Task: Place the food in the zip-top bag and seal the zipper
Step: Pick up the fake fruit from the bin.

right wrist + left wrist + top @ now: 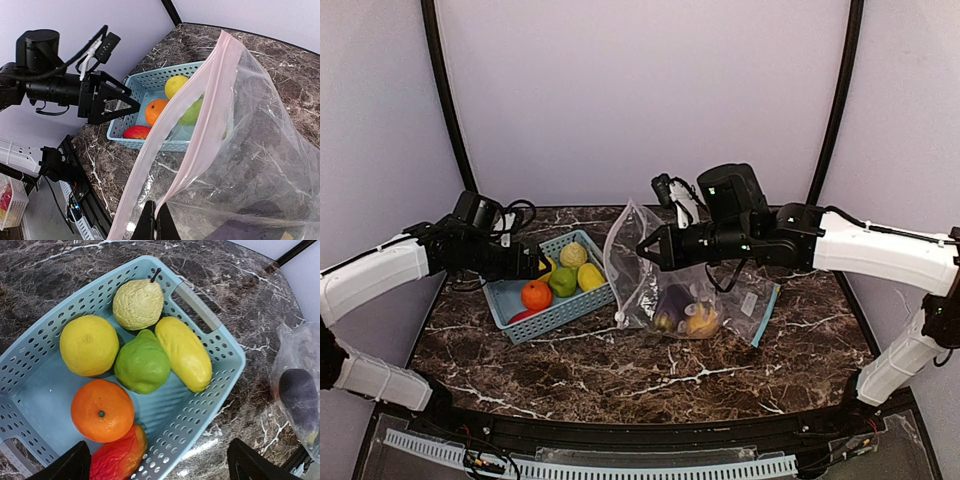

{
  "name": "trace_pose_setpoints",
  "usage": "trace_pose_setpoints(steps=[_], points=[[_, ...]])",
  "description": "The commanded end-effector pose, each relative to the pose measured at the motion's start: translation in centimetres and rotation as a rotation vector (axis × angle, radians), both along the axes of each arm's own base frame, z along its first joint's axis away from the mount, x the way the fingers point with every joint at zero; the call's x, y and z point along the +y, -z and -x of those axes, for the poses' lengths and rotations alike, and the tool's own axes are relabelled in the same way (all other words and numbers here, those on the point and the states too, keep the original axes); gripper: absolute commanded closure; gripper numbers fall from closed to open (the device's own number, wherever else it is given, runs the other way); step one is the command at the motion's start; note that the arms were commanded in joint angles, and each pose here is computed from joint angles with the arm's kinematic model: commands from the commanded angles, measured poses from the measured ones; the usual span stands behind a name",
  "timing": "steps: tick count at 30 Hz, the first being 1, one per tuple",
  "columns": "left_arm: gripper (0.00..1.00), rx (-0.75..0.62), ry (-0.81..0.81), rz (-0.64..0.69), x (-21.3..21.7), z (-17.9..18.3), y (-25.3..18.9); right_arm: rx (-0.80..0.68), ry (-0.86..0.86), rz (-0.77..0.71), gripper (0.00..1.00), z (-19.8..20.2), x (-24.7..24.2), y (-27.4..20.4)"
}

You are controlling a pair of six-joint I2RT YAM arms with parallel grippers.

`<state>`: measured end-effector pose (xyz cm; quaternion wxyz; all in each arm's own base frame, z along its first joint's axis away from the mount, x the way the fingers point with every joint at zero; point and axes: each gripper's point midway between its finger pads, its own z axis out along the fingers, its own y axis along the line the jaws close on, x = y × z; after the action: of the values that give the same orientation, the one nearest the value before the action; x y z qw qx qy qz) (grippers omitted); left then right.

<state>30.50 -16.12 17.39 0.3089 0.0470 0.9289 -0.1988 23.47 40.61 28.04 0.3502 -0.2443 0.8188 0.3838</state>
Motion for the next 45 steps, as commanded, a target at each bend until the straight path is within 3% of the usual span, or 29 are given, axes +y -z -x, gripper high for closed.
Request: trace_pose_setpoints(steps=[1,14,30,39,45], points=[[0.04,0.021,-0.025,-0.069,1.5,-1.4,2.5,-0.018,0.005,-0.001,1.0,-0.6,0.1,-0.3],[0.03,0.175,-0.03,-0.065,2.3,-2.7,8.8,-0.018,-0.005,0.016,1.0,-0.9,0.7,0.0],[0.03,0.235,-0.055,-0.102,3.2,-2.8,12.4,-0.013,-0.003,0.026,1.0,-1.0,0.8,0.5],[0.23,0.221,-0.064,-0.122,3.6,-2.9,12.3,-0.013,-0.004,0.028,1.0,-1.0,0.9,0.5],[0.27,0.2,-0.068,-0.12,3.7,-3.0,11.5,-0.011,-0.005,0.029,1.0,-1.0,0.9,0.6]])
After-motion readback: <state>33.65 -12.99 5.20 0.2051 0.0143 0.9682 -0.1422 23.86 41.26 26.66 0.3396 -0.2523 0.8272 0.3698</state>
